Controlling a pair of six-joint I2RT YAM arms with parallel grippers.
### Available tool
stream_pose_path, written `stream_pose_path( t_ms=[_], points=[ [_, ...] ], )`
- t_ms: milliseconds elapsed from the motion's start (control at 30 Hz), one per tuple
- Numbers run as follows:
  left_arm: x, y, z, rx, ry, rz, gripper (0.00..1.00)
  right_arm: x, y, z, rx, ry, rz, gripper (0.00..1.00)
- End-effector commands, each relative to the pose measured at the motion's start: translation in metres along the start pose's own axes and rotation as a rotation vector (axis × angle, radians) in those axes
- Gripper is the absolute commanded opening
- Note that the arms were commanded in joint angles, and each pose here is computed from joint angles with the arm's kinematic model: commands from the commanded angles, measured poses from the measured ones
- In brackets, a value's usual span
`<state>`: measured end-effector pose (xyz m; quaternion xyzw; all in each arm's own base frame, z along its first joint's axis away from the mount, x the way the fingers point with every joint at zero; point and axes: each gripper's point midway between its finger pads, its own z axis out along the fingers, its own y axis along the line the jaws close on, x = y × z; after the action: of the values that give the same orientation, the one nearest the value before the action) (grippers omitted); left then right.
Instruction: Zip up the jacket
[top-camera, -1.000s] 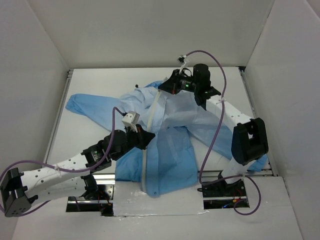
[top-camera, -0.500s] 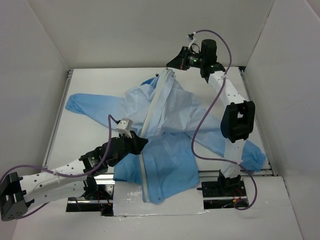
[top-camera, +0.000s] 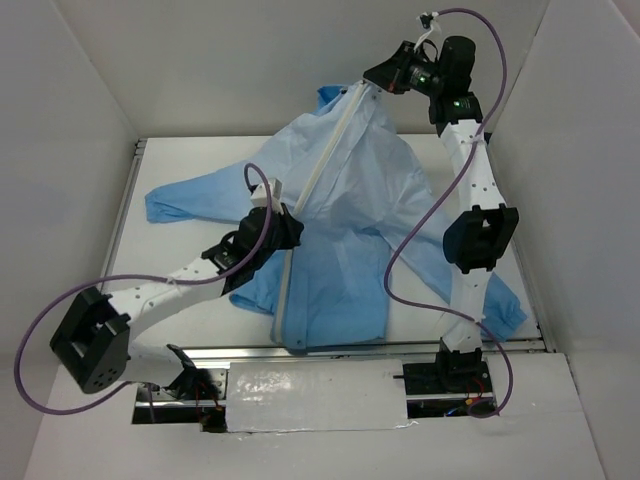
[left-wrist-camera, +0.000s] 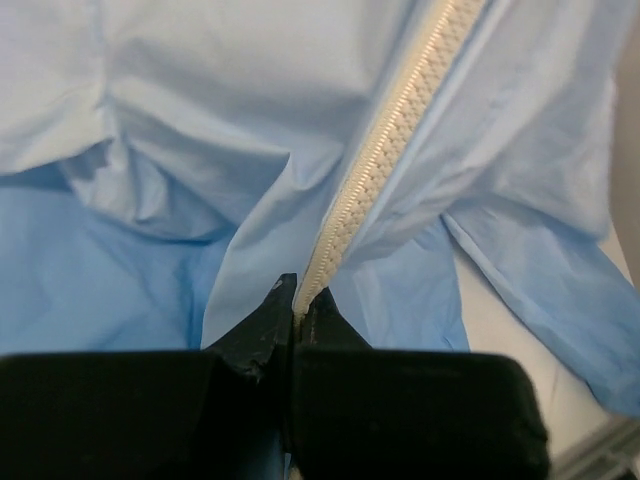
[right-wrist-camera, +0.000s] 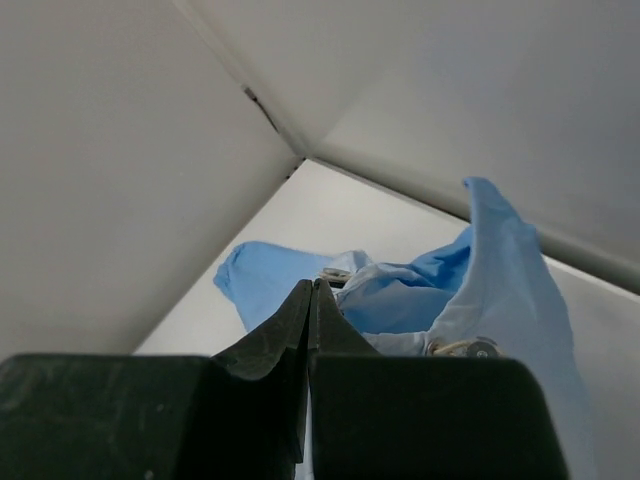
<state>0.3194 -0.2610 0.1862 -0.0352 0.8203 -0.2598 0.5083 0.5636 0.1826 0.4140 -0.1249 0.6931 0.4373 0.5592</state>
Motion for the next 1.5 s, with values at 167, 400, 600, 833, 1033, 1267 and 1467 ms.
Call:
stream_pose_path(
  t_ms=[167, 400, 600, 833, 1033, 1267, 1467],
  points=[
    [0.009, -0.014, 0.061, 0.062, 0.148, 0.103, 0.31, -0.067, -0.024, 0.003, 0.025, -0.251, -0.151, 0.0],
    [0.011, -0.009, 0.048, 0.044, 0.152, 0.044, 0.94, -0.086, -0.021, -0.012, 0.096, -0.287, -0.159, 0.58],
    [-0.029, 0.03, -0.001, -0.238, 0.11, 0.012, 0.99, -0.134, 0.051, -0.069, 0.16, -0.354, -0.166, 1.0],
    [-0.088, 0.058, -0.088, -0.361, -0.022, -0.05, 0.99, -0.062, 0.125, -0.148, 0.442, -0.21, -0.053, 1.0],
    [-0.136, 0.102, -0.179, -0.562, -0.159, -0.051, 0.99, 0.059, 0.161, -0.24, 0.47, -0.107, 0.016, 1.0],
    [-0.144, 0.157, -0.229, -0.752, -0.15, -0.01, 1.0, 0.115, 0.177, -0.374, 0.663, -0.177, -0.011, 1.0],
    [-0.131, 0.182, -0.28, -0.855, -0.225, -0.02, 0.99, 0.136, 0.189, -0.437, 0.746, -0.158, -0.073, 1.0]
  ],
)
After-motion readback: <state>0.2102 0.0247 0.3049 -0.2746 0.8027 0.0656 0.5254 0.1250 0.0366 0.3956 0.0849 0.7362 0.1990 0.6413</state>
